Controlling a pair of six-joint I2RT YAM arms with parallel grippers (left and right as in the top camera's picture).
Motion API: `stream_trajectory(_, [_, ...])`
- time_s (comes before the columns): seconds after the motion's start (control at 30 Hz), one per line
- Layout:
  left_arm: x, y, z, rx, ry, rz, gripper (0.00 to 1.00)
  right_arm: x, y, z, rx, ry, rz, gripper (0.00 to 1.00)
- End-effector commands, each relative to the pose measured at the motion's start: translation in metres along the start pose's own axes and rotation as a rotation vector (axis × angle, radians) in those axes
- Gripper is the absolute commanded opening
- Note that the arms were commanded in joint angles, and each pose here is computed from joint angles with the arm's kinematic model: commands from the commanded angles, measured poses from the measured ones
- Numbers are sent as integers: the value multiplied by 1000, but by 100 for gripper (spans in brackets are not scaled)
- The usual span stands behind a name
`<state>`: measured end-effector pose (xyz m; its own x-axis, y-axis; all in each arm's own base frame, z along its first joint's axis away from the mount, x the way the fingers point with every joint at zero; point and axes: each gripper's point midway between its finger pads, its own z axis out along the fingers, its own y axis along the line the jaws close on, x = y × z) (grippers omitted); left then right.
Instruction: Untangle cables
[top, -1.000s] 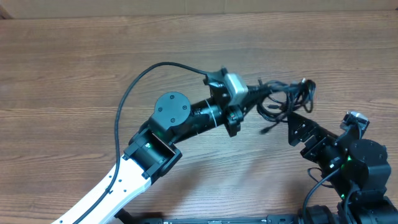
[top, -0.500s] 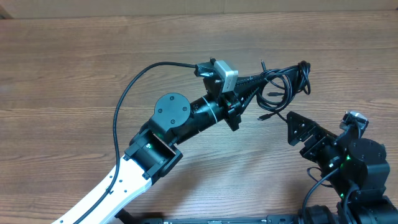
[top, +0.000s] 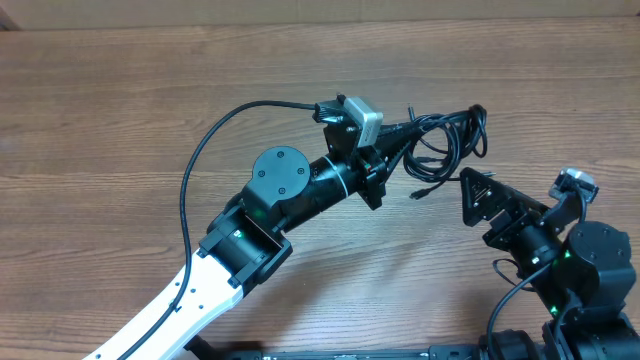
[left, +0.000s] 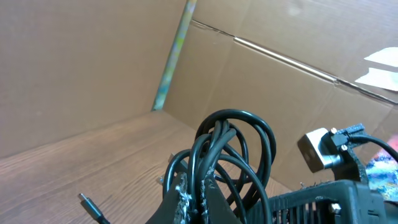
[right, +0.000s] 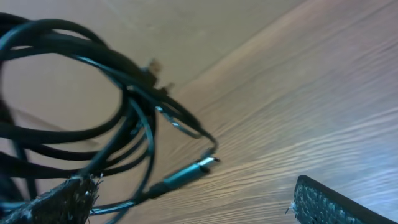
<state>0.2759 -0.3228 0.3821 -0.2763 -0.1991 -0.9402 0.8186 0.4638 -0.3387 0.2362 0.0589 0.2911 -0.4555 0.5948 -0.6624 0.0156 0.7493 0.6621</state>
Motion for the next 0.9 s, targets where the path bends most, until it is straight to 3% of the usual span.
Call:
stream_trajectory(0.0, [-21,-16,-7,60,-44,77,4,3,13,-1,-65,28,41,100])
stream_trajectory(0.63, [-38,-52,-14,240,-106,132,4,12,30,-3,-157,93,56,95])
stream_trajectory(0.87, [-37,-52,-14,241,-101,131,4,12,29,-3,-157,94,56,95])
